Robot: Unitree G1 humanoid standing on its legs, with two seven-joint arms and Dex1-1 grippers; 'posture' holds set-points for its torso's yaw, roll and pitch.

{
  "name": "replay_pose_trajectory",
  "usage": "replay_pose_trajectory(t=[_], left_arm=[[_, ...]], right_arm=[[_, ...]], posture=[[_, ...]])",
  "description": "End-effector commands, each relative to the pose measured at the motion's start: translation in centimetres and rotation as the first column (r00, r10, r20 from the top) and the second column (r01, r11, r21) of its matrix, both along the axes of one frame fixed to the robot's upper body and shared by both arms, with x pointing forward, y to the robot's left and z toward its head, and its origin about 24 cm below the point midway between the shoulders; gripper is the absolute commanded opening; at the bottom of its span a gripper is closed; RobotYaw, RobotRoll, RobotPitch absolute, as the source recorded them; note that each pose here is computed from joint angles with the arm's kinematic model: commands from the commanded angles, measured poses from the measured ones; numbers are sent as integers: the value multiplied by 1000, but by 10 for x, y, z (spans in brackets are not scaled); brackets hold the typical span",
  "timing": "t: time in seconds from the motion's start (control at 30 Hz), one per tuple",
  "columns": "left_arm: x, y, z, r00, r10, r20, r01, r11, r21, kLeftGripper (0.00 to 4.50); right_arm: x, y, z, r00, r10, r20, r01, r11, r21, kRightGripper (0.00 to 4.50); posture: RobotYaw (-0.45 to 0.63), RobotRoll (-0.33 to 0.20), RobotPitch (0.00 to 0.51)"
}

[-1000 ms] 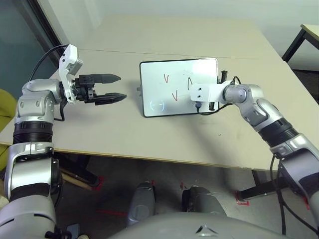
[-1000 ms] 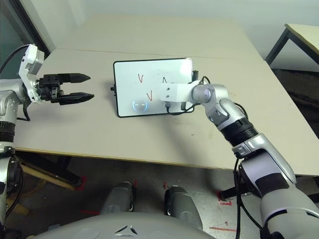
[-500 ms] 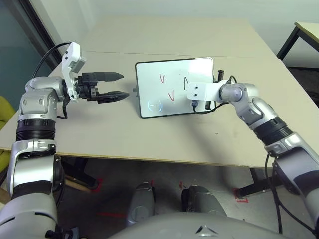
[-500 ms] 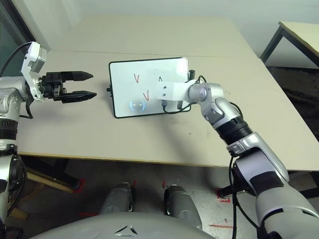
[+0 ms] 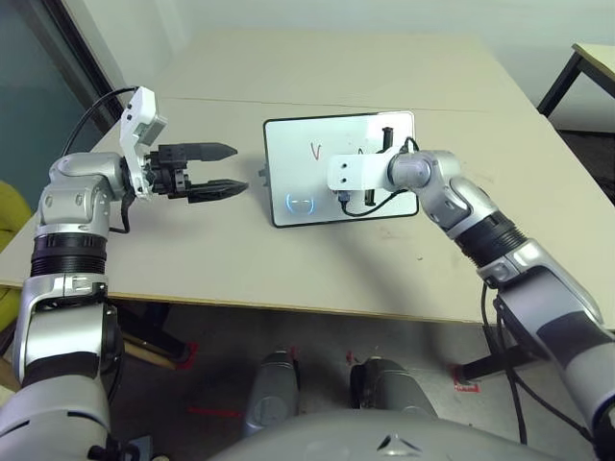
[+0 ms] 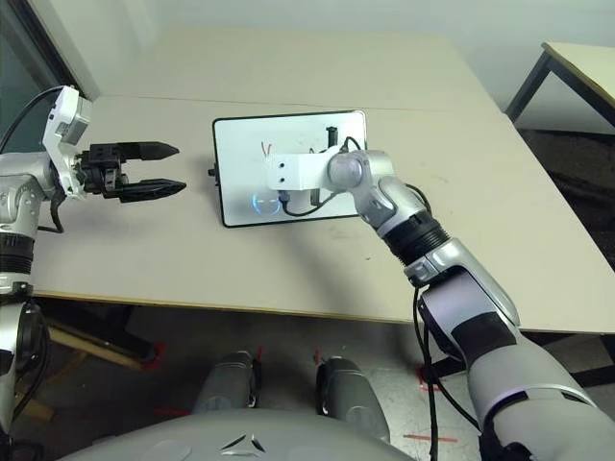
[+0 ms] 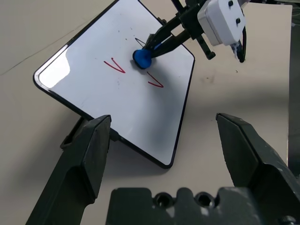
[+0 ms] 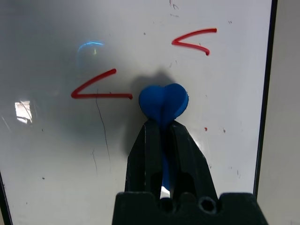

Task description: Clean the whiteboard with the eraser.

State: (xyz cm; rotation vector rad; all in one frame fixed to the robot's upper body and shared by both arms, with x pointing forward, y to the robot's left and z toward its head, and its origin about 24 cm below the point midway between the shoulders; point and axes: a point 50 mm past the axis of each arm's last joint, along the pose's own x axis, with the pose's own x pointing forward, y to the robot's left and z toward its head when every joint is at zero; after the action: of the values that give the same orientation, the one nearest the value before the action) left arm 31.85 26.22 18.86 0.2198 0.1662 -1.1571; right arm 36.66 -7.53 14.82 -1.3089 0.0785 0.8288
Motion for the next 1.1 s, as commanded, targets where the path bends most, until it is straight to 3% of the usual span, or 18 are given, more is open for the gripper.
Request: replay_pose_trajectory(t=[0.03, 0.67, 0.83, 1.1], left_arm=[[-1, -1, 5, 1000, -6, 21, 6, 1000, -8, 4500], [5, -7, 6, 999, -31, 23, 31, 999, -8, 4500], [5, -6, 6, 999, -30, 23, 31, 1000, -6, 4500], [4, -5, 7, 999, -23, 24, 23, 1000, -3, 4500]], right_arm=[[4, -11, -5, 999, -35, -14, 34, 999, -34, 16], [5, -78, -6, 981, -195, -24, 192, 978, -84, 16], [5, -76, -6, 981, -190, -24, 188, 979, -77, 16], [0, -48, -12, 992, -114, -48, 112, 992, -57, 16]], posture=[[236, 0, 0], [201, 0, 0], [204, 0, 0], [216, 0, 0]])
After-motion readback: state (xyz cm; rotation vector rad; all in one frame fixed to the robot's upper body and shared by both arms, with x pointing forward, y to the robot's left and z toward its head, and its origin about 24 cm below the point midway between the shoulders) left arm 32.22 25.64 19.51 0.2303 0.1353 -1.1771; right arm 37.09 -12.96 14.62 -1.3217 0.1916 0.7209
